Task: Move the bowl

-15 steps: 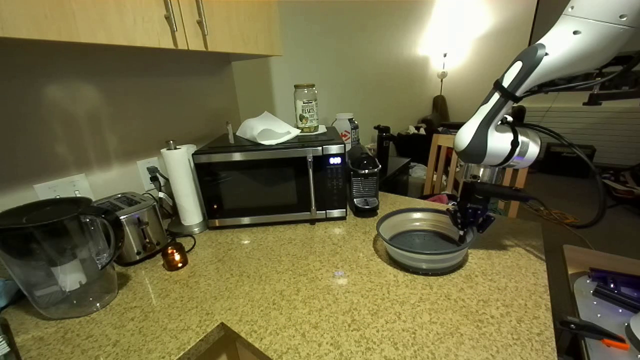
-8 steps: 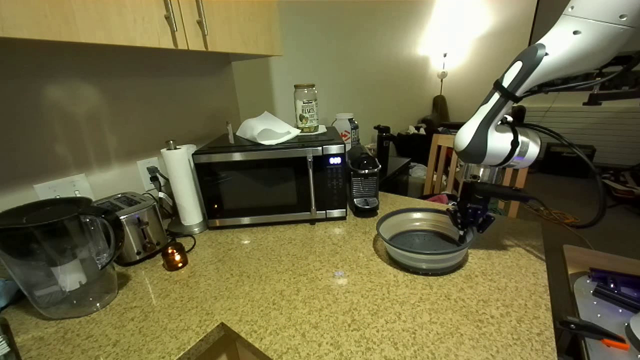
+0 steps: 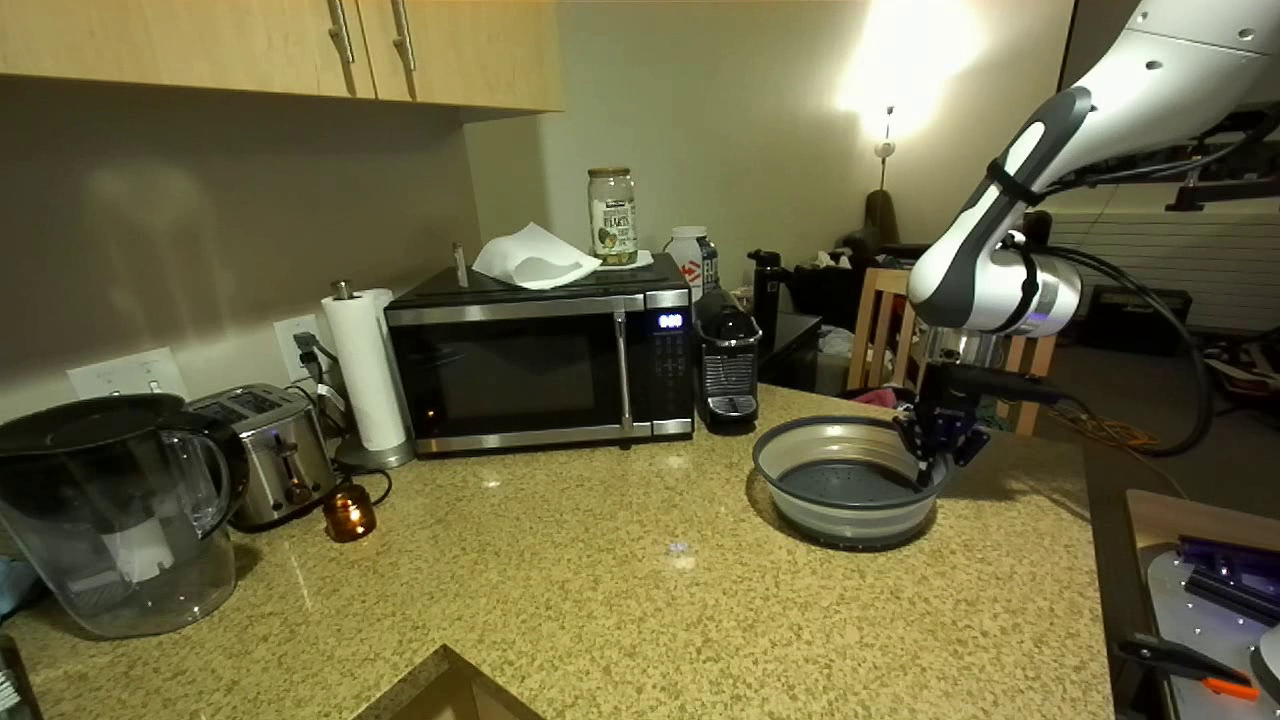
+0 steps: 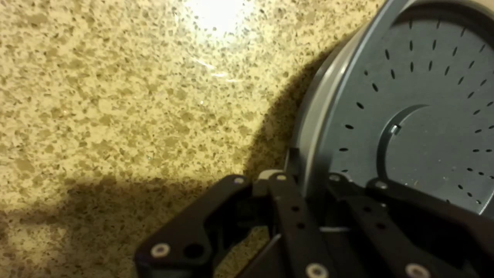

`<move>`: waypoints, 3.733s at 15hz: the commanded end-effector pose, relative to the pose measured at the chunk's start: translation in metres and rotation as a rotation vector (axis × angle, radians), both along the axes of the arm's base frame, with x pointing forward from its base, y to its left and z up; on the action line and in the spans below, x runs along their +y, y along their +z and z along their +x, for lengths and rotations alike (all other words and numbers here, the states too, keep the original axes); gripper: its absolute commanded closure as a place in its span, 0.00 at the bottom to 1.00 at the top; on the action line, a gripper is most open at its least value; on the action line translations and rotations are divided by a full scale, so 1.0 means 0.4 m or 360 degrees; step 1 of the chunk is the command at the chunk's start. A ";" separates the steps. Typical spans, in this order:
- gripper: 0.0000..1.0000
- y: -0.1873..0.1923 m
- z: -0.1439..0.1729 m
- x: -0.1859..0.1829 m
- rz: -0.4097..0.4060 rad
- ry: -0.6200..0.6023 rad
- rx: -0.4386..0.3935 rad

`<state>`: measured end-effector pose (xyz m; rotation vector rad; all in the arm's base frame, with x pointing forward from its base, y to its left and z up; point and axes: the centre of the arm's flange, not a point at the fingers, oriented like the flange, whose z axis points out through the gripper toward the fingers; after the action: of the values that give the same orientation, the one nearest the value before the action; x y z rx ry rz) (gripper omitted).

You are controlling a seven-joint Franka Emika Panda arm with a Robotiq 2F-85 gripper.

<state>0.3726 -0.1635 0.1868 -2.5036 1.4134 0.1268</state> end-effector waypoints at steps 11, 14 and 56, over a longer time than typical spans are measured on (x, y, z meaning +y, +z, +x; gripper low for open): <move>0.56 0.002 0.004 0.000 0.0000 0.0003 -0.0004; 0.42 0.003 0.005 0.000 -0.0001 0.0004 -0.0005; 0.00 0.049 0.009 -0.048 -0.0036 -0.0038 -0.0057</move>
<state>0.3775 -0.1775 0.1942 -2.4994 1.4300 0.0896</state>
